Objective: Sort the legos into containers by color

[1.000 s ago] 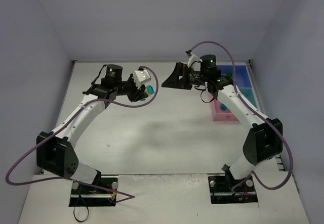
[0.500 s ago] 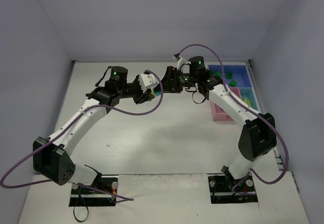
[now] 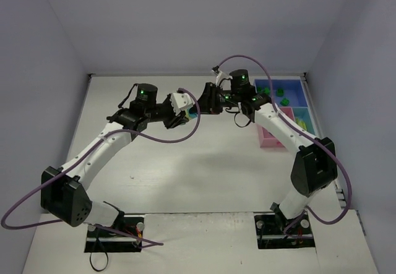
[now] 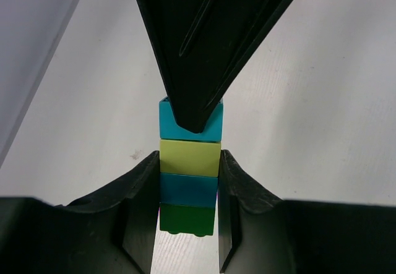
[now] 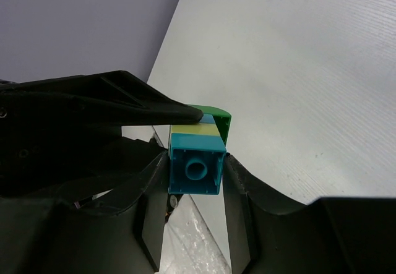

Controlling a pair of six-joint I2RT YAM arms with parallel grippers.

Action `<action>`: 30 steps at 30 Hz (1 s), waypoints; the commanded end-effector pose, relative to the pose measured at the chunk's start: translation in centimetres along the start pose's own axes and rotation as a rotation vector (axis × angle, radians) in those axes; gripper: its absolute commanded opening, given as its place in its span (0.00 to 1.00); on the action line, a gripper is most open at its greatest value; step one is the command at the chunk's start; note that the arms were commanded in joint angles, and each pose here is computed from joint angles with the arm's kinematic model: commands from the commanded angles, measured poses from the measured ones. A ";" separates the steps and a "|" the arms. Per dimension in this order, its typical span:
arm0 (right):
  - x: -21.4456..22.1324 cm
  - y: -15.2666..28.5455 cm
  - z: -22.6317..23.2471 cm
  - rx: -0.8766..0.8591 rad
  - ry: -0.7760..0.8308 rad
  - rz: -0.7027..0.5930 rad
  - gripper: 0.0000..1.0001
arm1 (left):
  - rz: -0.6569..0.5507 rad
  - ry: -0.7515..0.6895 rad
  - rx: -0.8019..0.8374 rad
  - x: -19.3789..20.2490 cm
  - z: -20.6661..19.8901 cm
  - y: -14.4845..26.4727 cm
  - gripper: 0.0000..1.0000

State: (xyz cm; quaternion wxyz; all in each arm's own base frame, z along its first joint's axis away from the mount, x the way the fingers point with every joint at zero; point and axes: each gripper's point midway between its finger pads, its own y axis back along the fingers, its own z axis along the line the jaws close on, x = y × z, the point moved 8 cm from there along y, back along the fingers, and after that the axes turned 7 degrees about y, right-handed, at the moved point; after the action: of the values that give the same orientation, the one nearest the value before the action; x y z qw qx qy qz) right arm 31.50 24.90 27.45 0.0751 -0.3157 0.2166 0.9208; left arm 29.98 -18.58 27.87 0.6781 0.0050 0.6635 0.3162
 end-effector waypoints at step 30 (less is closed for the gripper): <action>2.3 18.5 -20.1 1.185 -0.265 -0.243 0.51 | -0.069 0.050 -0.014 0.0 -0.8 -0.8 0.01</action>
State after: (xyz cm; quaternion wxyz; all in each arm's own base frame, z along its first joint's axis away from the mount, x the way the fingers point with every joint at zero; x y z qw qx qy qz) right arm 34.35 0.01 16.87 0.3382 -0.1088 0.6350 0.6859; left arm 29.77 -18.55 23.59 0.6282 0.0055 0.6969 0.3459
